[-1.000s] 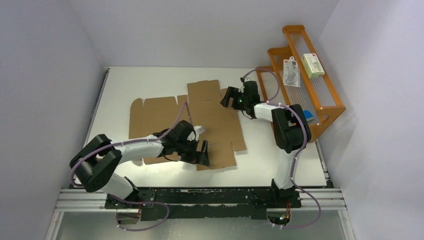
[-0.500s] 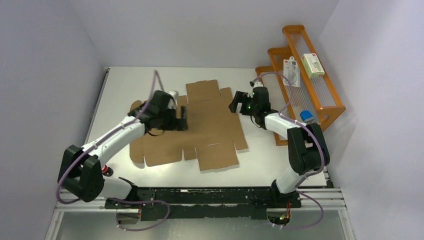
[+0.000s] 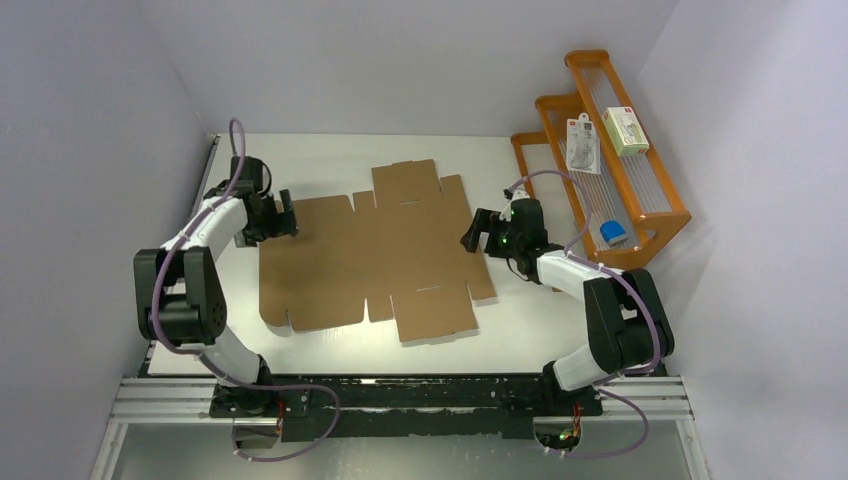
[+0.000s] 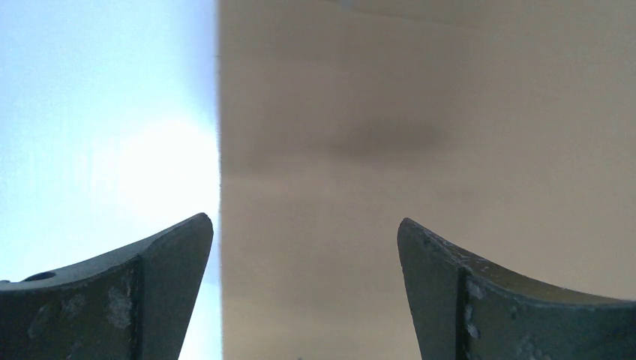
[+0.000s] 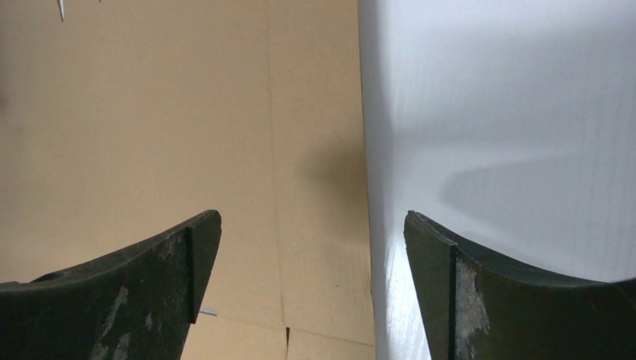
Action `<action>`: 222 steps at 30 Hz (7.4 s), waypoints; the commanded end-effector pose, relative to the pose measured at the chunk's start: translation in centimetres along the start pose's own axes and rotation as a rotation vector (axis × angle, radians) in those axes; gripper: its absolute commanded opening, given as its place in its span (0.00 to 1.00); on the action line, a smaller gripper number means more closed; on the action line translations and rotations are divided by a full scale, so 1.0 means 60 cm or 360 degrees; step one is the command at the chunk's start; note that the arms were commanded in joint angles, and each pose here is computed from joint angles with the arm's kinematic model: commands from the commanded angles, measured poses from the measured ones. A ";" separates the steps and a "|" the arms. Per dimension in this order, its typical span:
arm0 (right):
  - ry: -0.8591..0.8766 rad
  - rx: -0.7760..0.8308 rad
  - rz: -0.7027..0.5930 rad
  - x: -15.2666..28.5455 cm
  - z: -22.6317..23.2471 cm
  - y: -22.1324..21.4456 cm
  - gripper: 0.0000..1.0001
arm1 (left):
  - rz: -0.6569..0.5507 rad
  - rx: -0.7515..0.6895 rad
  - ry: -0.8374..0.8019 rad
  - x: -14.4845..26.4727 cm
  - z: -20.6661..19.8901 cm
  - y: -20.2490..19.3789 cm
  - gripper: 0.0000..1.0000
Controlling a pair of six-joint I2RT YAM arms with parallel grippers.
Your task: Fold the paper box
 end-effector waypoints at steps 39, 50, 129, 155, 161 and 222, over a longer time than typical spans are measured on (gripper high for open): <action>0.0166 0.0208 0.0003 -0.194 0.056 0.104 0.93 | 0.0242 0.0170 -0.0533 0.099 -0.128 -0.268 0.98; -0.0252 0.0224 -0.0197 -0.110 0.016 0.164 1.00 | -0.0012 0.0155 -0.0433 0.214 -0.092 -0.237 0.98; -0.0033 -0.0090 -0.0117 -0.123 -0.018 0.172 0.89 | -0.0226 -0.0234 -0.0755 0.046 -0.219 0.093 0.98; -0.0027 -0.0268 -0.0065 -0.191 -0.045 0.141 0.68 | -0.0173 -0.0362 -0.1058 -0.161 -0.316 0.217 0.98; 0.0096 -0.0210 -0.0036 -0.209 -0.033 0.143 0.53 | -0.0136 -0.0338 -0.1045 -0.179 -0.304 0.197 0.98; 0.0218 -0.0063 0.0107 -0.220 -0.046 0.114 0.48 | -0.0097 -0.0204 -0.0794 -0.165 -0.296 0.102 0.17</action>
Point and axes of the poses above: each gripper's point midway between its finger pads, its own x axis back along the fingers, its own z axis along the line the jaws close on, y = z × x, the point moved 4 cm from there along x, back along the fingers
